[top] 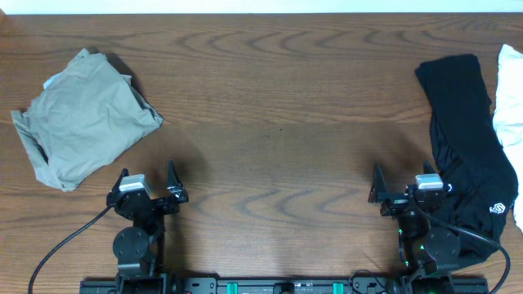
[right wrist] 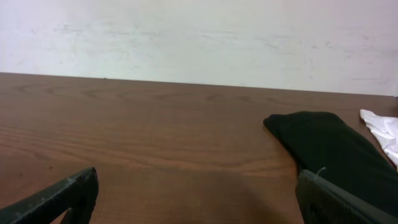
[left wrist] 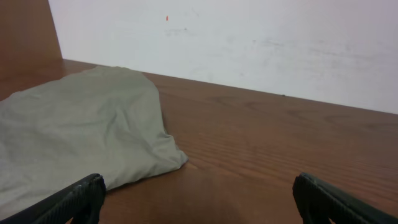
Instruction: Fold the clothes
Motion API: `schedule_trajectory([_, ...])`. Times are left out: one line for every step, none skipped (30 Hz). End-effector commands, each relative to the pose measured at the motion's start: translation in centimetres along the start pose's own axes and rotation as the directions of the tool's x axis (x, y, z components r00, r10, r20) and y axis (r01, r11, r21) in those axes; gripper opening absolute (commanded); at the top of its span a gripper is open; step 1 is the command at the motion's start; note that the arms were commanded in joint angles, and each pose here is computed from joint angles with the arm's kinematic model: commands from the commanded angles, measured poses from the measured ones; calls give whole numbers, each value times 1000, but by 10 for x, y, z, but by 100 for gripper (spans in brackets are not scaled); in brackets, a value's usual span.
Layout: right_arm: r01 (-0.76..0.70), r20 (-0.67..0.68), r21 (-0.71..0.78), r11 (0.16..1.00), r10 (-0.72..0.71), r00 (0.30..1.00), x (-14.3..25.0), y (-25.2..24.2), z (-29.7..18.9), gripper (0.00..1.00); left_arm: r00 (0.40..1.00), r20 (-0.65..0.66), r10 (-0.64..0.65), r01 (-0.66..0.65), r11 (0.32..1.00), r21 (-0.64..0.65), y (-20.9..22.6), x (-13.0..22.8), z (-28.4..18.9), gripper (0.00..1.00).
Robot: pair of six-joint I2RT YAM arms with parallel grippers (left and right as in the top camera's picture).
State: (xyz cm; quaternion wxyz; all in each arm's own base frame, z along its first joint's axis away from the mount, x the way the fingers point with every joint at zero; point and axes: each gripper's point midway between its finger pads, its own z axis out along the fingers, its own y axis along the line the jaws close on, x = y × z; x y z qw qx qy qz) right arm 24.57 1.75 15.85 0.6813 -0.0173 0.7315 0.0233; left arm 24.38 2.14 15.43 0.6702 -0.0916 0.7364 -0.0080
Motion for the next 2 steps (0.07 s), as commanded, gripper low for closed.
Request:
schedule_trajectory([10,0,13,1000,-10,1000,1,-3,0,99,998,-52,17,-18,1000,-11,3,17,1,98])
schedule_trajectory([10,0,13,1000,-10,1000,1,-3,0,99,998,-52,17,-17,1000,-11,3,17,1,98])
